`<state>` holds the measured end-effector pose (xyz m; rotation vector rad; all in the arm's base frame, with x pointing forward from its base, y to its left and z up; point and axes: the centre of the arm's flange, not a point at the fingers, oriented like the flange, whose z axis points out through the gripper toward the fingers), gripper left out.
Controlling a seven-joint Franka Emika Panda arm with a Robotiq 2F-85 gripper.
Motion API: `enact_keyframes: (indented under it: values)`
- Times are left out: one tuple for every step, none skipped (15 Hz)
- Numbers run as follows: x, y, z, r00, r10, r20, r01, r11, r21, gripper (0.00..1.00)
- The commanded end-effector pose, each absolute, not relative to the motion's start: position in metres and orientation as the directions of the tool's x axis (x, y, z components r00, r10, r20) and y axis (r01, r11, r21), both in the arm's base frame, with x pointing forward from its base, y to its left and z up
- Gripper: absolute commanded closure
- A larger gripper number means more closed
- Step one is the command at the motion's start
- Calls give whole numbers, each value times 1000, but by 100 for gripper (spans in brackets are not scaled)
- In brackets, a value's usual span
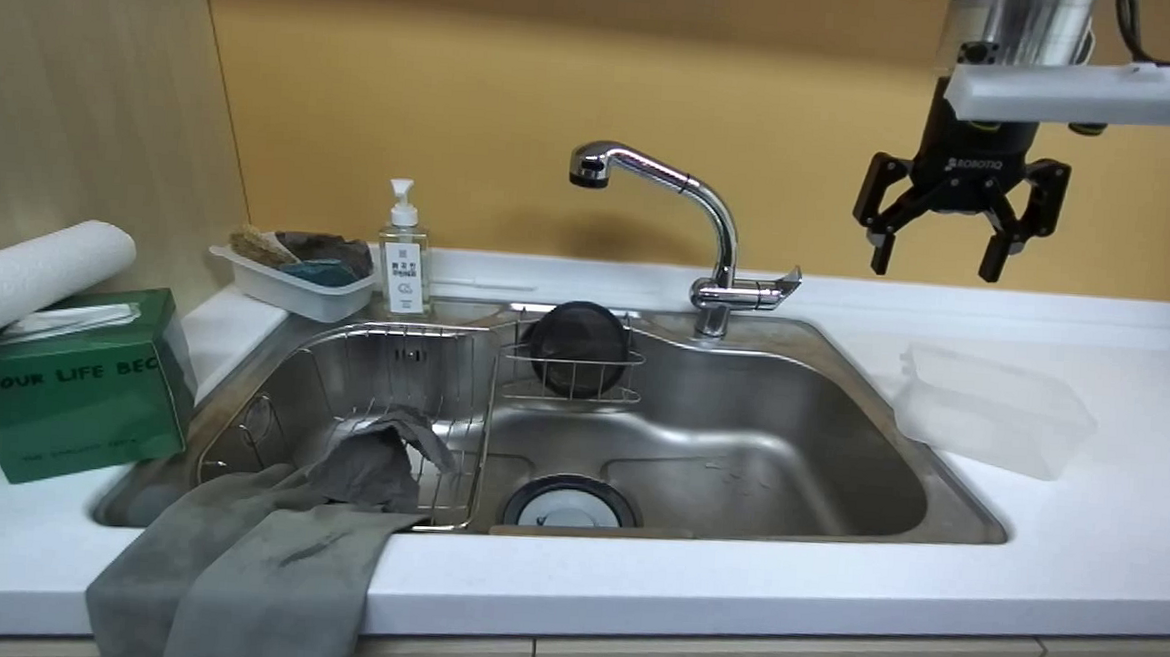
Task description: Put the clear bowl in the sink.
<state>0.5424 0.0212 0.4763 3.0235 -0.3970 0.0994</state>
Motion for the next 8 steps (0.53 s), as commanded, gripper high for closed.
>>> enact_keyframes:
  values:
    - [566, -15, 460, 952, -293, 92, -296, -955, 20, 0]
    - [572, -23, 453, 947, -308, 92, -311, -950, 20, 0]
    - [577, -29, 446, 941, -326, 94, -331, -943, 36, 0]
    - [581, -33, 439, 936, -341, 91, -346, -937, 46, 0]
    - [585, -36, 431, 929, -360, 86, -366, -929, 62, 0]
    - [588, -37, 424, 923, -376, 79, -381, -922, 68, 0]
    - [592, -39, 416, 914, -401, 67, -405, -912, 68, 0]
    - [596, -40, 410, 906, -419, 57, -422, -905, 63, 0]
